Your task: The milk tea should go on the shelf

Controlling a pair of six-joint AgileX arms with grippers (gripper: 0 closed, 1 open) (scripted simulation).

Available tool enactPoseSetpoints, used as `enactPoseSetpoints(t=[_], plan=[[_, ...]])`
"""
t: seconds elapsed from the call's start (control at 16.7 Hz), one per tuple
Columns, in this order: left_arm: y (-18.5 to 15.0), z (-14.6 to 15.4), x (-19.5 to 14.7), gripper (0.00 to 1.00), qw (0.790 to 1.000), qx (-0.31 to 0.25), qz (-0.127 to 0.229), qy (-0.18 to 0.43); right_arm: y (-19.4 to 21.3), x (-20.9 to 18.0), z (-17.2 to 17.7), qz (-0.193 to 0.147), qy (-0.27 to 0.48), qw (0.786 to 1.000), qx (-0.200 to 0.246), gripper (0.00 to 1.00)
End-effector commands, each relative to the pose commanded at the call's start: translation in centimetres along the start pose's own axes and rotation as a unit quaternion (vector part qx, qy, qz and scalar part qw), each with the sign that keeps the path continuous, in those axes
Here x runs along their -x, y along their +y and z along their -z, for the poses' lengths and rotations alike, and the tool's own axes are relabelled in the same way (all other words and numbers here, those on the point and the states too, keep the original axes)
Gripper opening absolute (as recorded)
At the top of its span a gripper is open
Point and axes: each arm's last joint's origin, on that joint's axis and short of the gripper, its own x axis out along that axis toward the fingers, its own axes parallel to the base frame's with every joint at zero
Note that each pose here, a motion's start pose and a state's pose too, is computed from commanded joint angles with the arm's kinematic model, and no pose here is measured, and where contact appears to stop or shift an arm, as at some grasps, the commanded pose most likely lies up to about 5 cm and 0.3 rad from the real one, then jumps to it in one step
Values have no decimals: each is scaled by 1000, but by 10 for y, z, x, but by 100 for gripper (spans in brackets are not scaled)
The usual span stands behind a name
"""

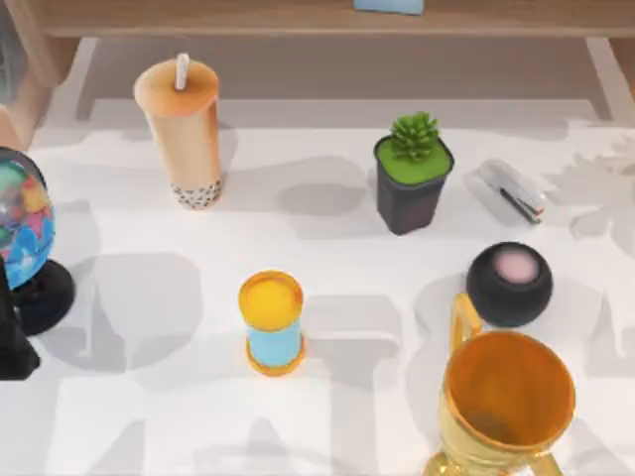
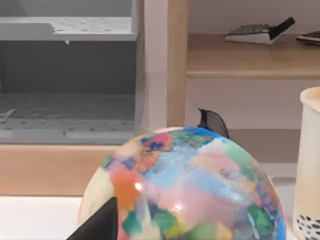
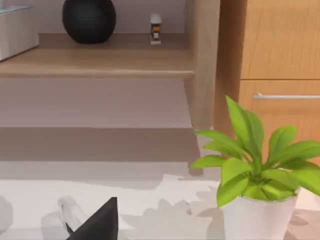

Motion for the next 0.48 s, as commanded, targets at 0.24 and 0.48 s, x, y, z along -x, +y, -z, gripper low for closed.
enactPoseSetpoints(t=[0.24,0.48], plan=[[-1,-2,-1,100,1000,2,-1,5,0,0,0,0,0,1000,0,100],[-6,-15,-12,100,1000,9,-8,13,0,0,0,0,0,1000,0,100]])
